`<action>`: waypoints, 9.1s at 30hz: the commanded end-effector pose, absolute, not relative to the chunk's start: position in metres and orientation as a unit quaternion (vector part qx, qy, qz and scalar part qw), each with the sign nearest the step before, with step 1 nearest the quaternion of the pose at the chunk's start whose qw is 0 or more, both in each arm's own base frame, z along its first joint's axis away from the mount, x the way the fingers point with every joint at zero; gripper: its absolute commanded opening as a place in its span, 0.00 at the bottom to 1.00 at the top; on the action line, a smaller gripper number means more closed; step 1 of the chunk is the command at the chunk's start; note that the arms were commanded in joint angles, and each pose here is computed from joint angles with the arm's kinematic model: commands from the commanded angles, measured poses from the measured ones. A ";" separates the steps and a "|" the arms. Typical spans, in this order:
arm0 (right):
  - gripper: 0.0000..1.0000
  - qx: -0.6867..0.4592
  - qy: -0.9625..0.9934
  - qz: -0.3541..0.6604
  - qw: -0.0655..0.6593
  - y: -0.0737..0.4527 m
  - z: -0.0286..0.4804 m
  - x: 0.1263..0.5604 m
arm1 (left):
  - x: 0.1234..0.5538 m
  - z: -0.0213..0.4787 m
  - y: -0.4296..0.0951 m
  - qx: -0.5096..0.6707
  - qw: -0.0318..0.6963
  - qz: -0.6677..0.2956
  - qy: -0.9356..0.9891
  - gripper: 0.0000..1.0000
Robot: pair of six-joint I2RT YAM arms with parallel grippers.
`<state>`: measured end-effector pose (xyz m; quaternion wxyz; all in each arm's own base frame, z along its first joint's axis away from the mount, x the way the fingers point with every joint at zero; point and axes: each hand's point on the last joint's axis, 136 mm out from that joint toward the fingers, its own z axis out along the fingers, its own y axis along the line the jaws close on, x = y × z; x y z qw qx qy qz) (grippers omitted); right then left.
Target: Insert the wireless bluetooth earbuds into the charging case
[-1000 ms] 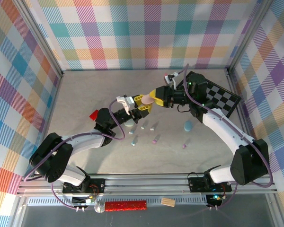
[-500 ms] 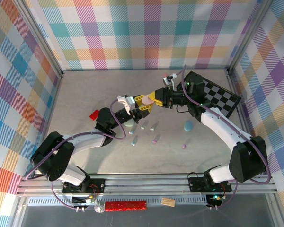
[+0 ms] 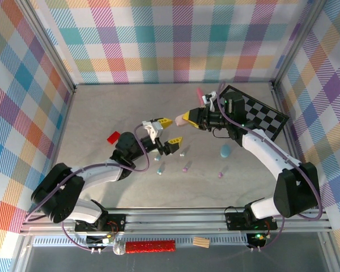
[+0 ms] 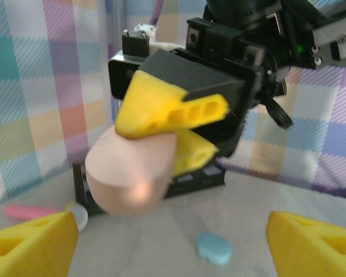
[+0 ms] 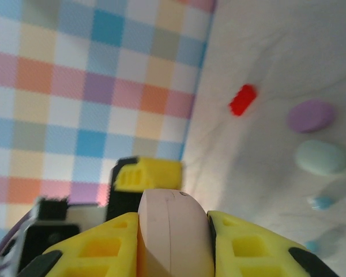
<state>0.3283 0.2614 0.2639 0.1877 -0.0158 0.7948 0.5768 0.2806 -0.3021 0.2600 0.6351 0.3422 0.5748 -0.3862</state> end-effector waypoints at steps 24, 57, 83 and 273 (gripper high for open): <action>0.42 0.086 0.916 0.350 0.178 0.223 0.048 0.435 | 0.261 0.222 -0.251 0.329 0.604 -0.290 0.666 0.94; 0.93 -0.657 0.669 0.216 0.272 0.365 0.089 0.309 | 0.338 0.152 -0.067 -0.212 0.509 -0.278 0.787 0.97; 0.66 -0.714 0.662 0.146 0.176 0.397 0.021 0.332 | 0.321 0.152 -0.037 -0.238 0.522 -0.244 0.782 0.98; 0.63 -0.190 0.743 0.433 0.474 0.210 0.330 0.285 | 0.208 0.287 -0.290 0.445 0.509 -0.523 0.520 0.36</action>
